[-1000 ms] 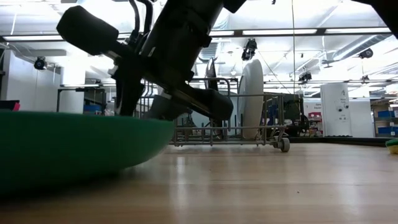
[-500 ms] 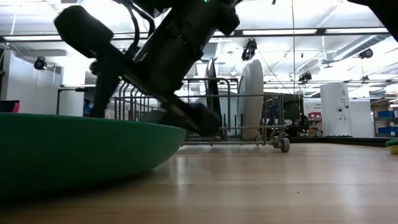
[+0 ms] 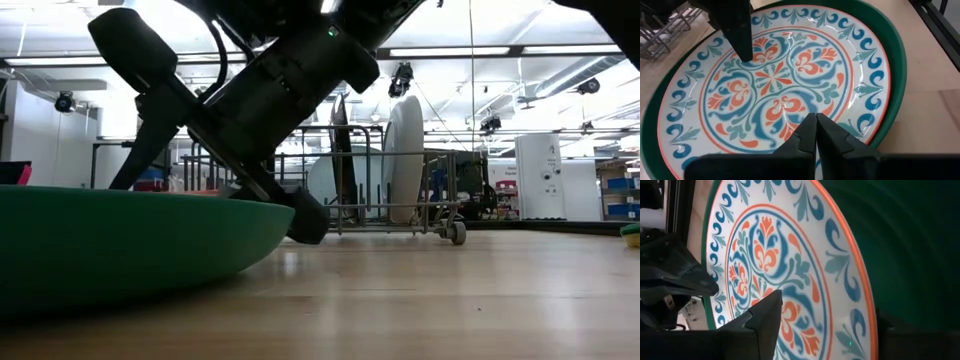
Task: Sort dishes
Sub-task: Put the white and blue patterned plate in the dishwasher rack
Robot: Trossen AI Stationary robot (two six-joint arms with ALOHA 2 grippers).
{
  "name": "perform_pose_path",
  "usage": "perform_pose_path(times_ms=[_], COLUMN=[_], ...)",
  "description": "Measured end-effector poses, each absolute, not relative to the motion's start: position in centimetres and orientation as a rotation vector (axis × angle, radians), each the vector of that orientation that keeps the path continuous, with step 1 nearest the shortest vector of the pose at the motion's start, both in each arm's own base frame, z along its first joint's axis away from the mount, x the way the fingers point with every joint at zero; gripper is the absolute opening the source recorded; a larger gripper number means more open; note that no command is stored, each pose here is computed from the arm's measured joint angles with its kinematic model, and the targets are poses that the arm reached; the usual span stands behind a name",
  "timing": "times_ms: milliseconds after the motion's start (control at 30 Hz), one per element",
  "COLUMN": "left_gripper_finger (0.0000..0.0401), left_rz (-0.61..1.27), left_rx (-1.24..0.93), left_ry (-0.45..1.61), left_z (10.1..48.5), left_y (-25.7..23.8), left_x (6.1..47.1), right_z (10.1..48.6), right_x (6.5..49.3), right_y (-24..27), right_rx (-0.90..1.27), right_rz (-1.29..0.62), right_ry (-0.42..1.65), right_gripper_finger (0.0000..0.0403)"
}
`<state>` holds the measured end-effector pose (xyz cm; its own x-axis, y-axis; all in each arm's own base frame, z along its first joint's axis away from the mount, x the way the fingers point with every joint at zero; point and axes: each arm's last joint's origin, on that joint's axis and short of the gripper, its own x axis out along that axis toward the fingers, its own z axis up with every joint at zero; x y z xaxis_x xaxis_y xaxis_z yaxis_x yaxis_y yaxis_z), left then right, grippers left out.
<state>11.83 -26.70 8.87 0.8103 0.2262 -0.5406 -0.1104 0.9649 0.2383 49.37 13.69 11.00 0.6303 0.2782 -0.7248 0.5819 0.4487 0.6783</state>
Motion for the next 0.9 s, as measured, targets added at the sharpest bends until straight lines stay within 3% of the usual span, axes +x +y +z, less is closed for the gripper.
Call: perform_pose_path(times_ms=[133,467,900], left_gripper_finger=[0.0000,0.0000,0.0000], left_rz=[0.183,0.200,0.191], left_rx=[0.202,0.226,0.228], left_ry=[0.594,0.595,0.609], left_z=[8.9,8.7,9.9], left_y=[-26.7,-26.3,-26.8], left_x=[11.8,12.0,12.2], right_z=[11.0,11.6,13.9], right_x=[49.4,49.9,49.5], right_y=[13.7,13.6,13.2], right_rx=[1.098,1.065,1.001], right_rz=[-0.205,-0.122,-0.111], right_ry=[0.910,0.878,0.859], right_gripper_finger=[0.0150,0.0043,0.0026])
